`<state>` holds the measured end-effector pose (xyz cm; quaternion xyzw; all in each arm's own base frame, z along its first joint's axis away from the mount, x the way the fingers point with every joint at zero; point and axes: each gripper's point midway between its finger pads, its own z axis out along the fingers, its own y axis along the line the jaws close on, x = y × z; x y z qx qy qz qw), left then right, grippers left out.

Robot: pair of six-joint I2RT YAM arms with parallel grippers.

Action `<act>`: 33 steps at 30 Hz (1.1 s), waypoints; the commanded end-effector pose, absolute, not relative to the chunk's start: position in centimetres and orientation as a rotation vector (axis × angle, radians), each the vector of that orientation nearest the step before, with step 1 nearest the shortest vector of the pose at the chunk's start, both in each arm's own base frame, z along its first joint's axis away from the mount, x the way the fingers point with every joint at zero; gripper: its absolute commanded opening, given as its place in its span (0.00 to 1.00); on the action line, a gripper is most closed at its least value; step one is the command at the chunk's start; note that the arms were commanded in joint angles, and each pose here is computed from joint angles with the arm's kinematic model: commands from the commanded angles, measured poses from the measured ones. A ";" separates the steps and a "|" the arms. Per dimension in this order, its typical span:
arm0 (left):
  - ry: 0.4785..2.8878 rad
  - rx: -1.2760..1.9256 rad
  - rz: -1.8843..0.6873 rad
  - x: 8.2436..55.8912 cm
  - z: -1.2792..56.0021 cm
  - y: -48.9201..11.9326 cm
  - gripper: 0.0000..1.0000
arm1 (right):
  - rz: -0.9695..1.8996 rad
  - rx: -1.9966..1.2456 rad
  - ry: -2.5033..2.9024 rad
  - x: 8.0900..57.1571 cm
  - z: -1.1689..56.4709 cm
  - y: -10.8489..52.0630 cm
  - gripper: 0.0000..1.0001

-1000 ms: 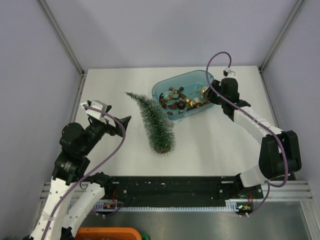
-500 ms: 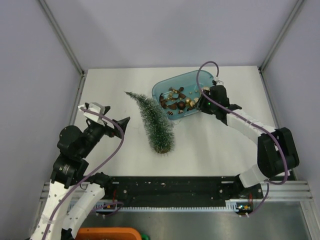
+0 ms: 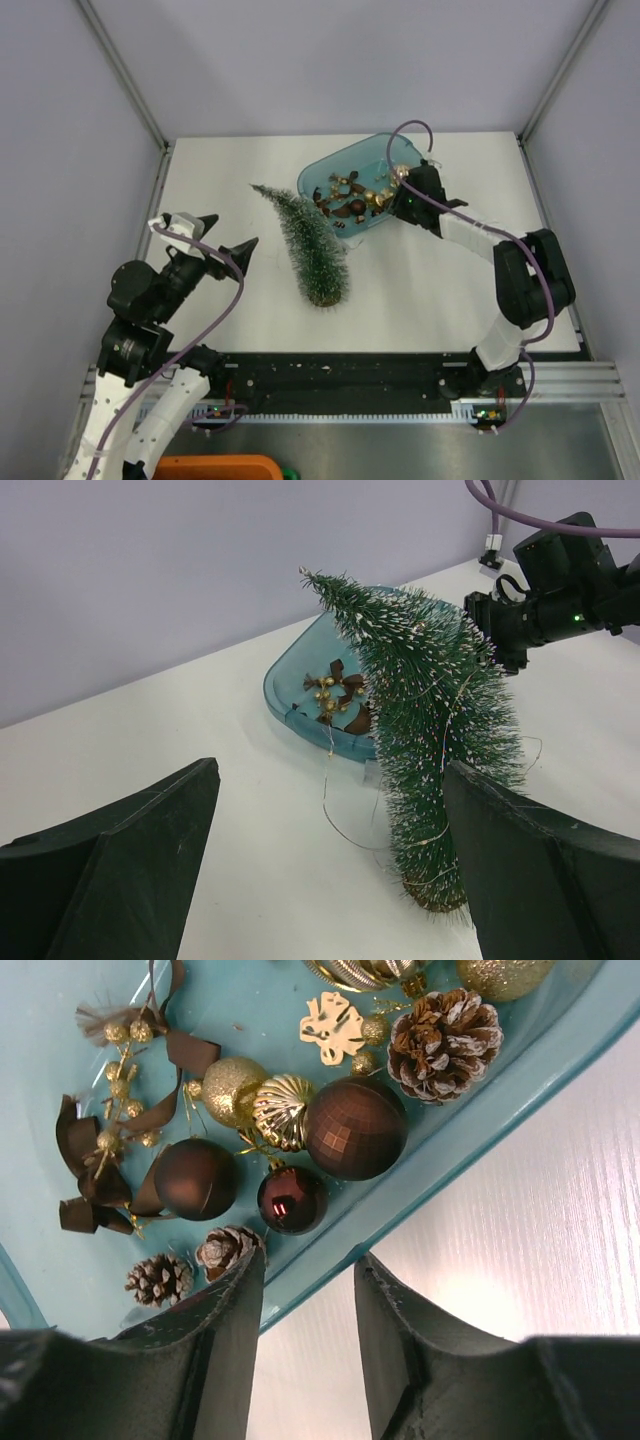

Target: Decorate the small christmas tree

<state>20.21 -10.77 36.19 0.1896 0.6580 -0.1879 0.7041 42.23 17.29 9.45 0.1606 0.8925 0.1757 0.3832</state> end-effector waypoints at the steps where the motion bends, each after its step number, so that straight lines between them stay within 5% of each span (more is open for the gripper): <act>1: 1.401 0.412 -0.418 19.0 37.7 -10.3 0.99 | 0.416 0.436 2.248 43.6 10.2 17.2 0.37; 9: 1.402 0.407 -0.413 19.0 37.4 -10.2 0.99 | 0.216 0.395 2.259 45.8 9.5 13.4 0.17; 22: 1.399 0.390 -0.399 18.7 37.3 -9.7 0.99 | -0.040 0.319 2.218 48.6 11.4 6.8 0.15; 33: 1.409 0.390 -0.398 18.7 36.9 -9.7 0.99 | -0.137 0.235 2.232 43.4 10.4 4.2 0.10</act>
